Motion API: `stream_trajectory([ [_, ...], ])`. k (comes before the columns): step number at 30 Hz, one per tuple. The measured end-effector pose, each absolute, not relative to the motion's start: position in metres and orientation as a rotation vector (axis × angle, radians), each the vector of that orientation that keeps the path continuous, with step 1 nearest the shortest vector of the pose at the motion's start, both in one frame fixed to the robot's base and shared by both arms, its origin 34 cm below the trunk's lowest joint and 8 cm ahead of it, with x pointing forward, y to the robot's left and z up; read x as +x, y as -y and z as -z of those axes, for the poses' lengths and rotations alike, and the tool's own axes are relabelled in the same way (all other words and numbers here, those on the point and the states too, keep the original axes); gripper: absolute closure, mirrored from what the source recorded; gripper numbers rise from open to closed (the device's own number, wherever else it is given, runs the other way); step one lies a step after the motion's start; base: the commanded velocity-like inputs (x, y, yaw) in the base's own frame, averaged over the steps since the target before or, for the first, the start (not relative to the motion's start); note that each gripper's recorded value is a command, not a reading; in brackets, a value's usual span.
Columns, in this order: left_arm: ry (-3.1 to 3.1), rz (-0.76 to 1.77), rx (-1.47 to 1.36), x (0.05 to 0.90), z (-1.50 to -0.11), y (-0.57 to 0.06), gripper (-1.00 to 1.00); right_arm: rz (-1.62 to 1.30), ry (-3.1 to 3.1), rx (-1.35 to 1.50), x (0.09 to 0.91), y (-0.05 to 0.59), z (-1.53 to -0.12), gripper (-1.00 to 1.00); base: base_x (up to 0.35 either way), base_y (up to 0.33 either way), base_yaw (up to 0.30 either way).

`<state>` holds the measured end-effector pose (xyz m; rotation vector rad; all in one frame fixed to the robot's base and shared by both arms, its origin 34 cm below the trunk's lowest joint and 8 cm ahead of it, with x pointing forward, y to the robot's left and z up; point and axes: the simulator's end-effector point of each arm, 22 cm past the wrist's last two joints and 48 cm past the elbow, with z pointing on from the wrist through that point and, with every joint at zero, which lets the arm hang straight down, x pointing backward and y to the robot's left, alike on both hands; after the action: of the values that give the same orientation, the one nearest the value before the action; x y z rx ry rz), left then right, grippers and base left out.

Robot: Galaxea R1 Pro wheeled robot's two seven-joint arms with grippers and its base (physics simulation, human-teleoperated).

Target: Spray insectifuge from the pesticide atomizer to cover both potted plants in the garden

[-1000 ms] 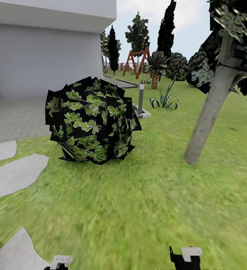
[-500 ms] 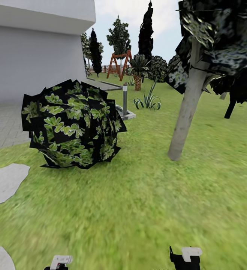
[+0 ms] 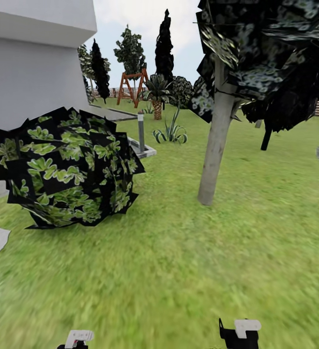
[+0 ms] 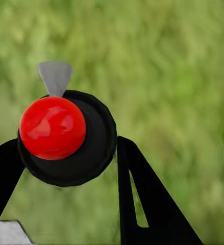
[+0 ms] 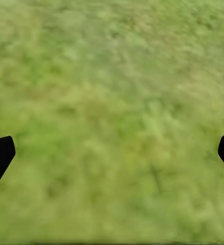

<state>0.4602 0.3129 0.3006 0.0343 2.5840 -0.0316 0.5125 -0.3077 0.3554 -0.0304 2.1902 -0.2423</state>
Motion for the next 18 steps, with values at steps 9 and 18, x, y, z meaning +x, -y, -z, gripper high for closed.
stream_trajectory([
  [9, -2.575, 0.031, 0.034, 0.4630, -0.3036, -0.3129, 1.00, 0.242, -2.182, -0.029, 0.5148, 0.3076, -0.3589, -1.00, 0.000, 0.000, -0.271],
  [18, -2.568, 0.031, 0.033, 0.4656, -0.3063, -0.3129, 1.00, 0.241, -2.175, -0.029, 0.5167, 0.3070, -0.3617, -1.00, 0.000, 0.000, -0.276],
])
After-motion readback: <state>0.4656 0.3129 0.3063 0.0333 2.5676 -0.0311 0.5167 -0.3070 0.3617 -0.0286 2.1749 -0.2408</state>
